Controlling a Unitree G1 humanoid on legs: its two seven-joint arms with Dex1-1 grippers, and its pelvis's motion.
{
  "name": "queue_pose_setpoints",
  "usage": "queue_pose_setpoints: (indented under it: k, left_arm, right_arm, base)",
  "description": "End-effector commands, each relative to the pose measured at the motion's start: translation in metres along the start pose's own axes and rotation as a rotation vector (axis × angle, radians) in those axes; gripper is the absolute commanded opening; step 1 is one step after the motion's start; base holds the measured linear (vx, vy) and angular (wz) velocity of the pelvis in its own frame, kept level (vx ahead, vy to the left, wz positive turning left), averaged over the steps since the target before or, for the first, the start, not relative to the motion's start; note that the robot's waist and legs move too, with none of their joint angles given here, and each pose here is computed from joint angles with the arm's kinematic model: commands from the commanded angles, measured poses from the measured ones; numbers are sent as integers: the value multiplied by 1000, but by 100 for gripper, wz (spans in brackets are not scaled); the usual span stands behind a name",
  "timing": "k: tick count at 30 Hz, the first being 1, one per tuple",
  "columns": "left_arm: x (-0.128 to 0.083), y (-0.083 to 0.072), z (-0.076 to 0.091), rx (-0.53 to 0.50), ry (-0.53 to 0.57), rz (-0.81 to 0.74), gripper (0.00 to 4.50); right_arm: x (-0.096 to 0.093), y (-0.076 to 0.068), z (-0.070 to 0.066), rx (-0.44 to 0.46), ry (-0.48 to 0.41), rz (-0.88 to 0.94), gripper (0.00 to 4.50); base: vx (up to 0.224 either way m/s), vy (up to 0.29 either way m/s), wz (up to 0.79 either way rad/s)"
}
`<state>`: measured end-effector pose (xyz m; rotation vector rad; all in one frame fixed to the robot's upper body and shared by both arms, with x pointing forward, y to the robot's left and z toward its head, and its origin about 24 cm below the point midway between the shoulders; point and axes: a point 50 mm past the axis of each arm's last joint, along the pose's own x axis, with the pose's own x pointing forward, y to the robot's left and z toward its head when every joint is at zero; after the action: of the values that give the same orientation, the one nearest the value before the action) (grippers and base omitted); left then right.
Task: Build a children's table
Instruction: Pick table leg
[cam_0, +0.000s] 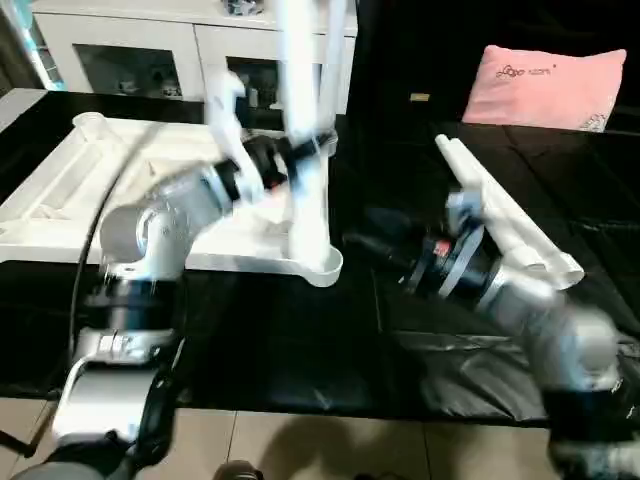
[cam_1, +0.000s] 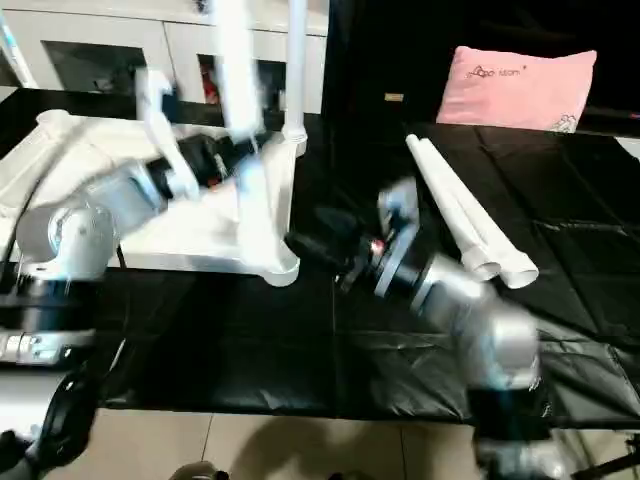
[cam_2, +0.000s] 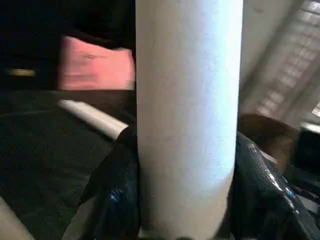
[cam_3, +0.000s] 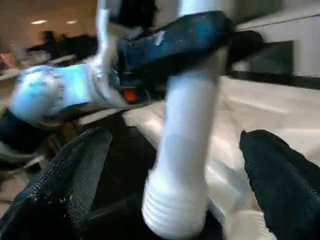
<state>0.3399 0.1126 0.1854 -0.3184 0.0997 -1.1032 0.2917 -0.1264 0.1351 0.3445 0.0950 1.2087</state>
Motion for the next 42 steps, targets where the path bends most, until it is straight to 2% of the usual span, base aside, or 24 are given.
queue_pose_setpoints:
  k: [1, 2, 6, 10, 12, 13, 23, 35, 42]
  left_arm:
    - [4, -17, 4, 33, 23, -150, 191]
    - [5, -26, 4, 18, 27, -249, 191]
    - [10, -39, 6, -16, -9, -356, 191]
    - [10, -51, 6, -40, -32, -465, 191]
    - [10, -56, 5, -46, -33, -506, 191]
    - [10, -57, 5, -48, -31, -515, 191]
    - [17, -56, 3, -58, -42, -510, 191]
    - [19, -56, 1, -55, -39, -508, 191]
    - [20, -56, 1, -53, -47, -502, 190]
  right_arm:
    - [0, 0, 3, 23, 46, 63, 450]
    - [2, 1, 3, 48, 96, 121, 450]
    - [6, 1, 0, 54, 152, 185, 450]
    - [12, -2, 1, 80, 146, 206, 450]
    - [15, -3, 2, 104, 135, 225, 413]
    - [15, -4, 2, 112, 134, 233, 413]
    - [20, -1, -1, 197, 107, 318, 325]
    - [24, 1, -2, 159, 108, 314, 228]
    - [23, 2, -3, 150, 109, 339, 204]
  base:
    - [0, 0, 0]
    - [0, 0, 0]
    - [0, 0, 0]
    - [0, 0, 0]
    - [0, 0, 0]
    - [0, 0, 0]
    - [0, 0, 0]
    - [0, 0, 0]
    - [0, 0, 0]
